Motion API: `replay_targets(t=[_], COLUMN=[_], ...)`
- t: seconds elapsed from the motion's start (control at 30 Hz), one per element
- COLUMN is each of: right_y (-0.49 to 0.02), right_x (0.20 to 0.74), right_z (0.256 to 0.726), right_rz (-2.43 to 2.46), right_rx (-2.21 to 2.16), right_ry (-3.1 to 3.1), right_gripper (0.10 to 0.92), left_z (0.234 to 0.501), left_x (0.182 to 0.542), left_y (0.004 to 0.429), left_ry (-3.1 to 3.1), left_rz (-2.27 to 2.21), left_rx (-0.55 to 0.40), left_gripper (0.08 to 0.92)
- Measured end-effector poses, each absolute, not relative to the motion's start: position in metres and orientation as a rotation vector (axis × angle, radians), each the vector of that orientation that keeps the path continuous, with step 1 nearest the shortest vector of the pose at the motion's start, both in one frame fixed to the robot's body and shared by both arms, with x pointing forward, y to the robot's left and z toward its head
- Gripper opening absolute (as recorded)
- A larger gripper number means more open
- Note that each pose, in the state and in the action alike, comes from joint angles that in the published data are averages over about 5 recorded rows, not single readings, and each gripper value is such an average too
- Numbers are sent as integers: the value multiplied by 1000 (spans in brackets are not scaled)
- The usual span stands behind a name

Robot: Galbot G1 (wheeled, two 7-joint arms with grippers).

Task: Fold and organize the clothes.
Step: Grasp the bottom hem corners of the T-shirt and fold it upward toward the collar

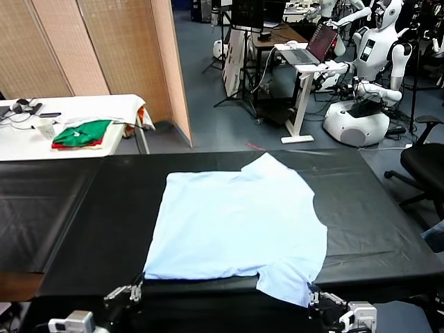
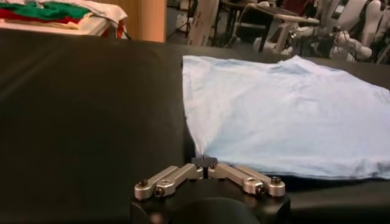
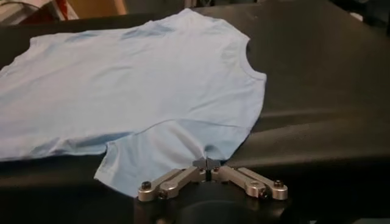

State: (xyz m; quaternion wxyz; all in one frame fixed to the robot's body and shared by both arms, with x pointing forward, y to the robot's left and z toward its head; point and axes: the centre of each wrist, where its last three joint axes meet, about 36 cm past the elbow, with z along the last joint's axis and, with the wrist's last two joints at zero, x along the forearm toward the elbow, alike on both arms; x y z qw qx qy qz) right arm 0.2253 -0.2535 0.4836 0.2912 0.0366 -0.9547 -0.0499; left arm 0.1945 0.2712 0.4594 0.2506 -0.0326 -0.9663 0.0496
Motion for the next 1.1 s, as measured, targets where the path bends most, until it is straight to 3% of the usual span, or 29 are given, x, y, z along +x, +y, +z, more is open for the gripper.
replay_targets(t=[0.27,0.63,1.1], right_y=[-273,-289,-281], right_x=[258,324,383], right_z=[477,447,435], right_rz=[-78,53,134], right_rx=[112,88,151], right_ry=[-2707,-2740,-2690], right_gripper=[141,141,141], left_z=[453,445,427], left_x=[209,276,344], left_y=[272,275,287], left_ry=[-2687,-2813,-2855], left_rz=[185,183,56], left_rx=[-81,-155,-180], left_gripper=[146,146,146])
